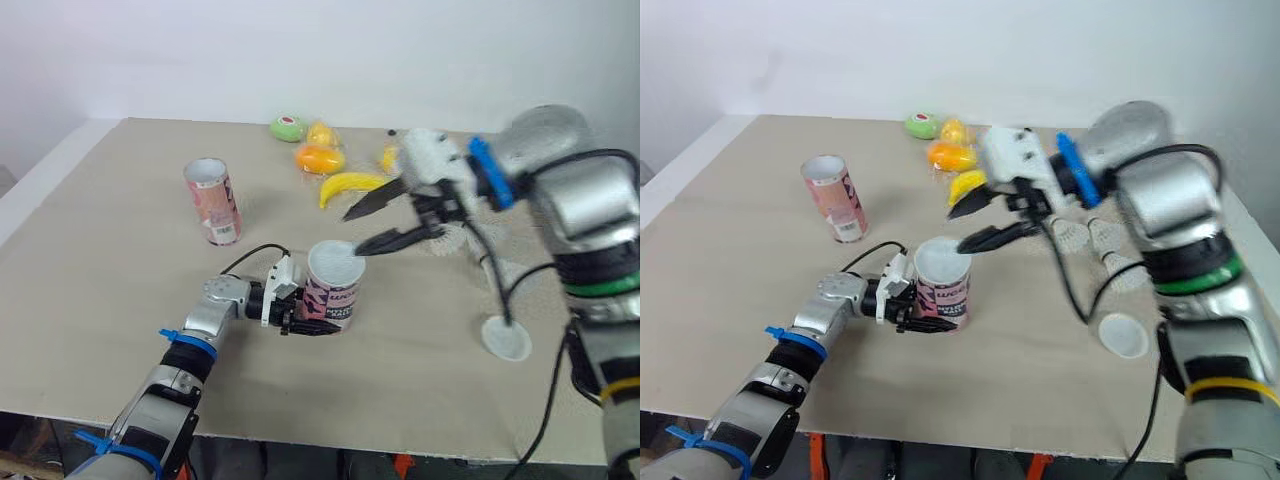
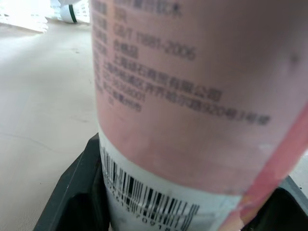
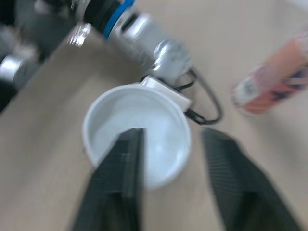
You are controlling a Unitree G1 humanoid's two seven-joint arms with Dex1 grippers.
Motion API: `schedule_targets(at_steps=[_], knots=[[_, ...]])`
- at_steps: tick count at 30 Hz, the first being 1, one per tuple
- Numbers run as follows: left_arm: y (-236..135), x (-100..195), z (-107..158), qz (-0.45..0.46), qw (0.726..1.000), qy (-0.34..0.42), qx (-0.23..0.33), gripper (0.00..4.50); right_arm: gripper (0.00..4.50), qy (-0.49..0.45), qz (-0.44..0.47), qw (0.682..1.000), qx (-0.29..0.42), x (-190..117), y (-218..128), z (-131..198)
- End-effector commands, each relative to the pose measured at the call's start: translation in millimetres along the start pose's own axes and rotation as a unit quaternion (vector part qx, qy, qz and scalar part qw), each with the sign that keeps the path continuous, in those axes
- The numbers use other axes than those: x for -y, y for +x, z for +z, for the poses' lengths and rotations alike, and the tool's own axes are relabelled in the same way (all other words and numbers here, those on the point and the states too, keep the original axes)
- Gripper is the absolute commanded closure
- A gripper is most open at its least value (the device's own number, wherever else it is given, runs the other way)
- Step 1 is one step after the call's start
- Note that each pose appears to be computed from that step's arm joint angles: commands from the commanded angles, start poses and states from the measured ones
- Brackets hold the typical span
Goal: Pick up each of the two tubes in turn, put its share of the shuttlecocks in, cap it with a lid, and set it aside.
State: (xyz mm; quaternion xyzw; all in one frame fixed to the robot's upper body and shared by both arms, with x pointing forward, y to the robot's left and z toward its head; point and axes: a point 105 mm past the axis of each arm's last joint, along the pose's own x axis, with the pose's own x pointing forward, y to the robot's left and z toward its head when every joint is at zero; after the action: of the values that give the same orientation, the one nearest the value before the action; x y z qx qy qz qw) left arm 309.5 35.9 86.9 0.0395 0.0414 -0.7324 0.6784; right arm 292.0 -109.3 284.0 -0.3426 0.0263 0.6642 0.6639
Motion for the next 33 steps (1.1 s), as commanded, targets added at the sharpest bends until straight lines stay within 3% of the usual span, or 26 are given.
schedule_targets(at_steps=[1, 13, 22, 24, 33], knots=[[0.7, 7.0, -12.6, -0.011, 0.999, -0.034, -0.007, 0.15, 0.05, -0.003, -0.044, 0.999, 0.023, -18.5, -15.5, 8.4], [-16.4, 10.8, -1.3, -0.027, 0.999, -0.028, -0.016, 0.15, 0.05, 0.105, -0.142, 0.983, 0.057, -57.2, -3.6, -23.9], [-72.0, 1.9, -4.0, 0.033, 0.997, 0.011, -0.076, 0.15, 0.05, 0.176, -0.142, 0.974, 0.031, -83.8, 27.5, -62.3], [-80.4, 0.7, 2.3, 0.043, 0.996, 0.017, -0.072, 0.15, 0.05, 0.18, -0.138, 0.973, 0.029, -85.8, 33.7, -65.4], [-80.7, 23.5, 62.0, 0.02, 0.999, 0.024, 0.042, 0.15, 0.05, 0.18, -0.136, 0.972, 0.061, -76.6, 60.3, -70.8]])
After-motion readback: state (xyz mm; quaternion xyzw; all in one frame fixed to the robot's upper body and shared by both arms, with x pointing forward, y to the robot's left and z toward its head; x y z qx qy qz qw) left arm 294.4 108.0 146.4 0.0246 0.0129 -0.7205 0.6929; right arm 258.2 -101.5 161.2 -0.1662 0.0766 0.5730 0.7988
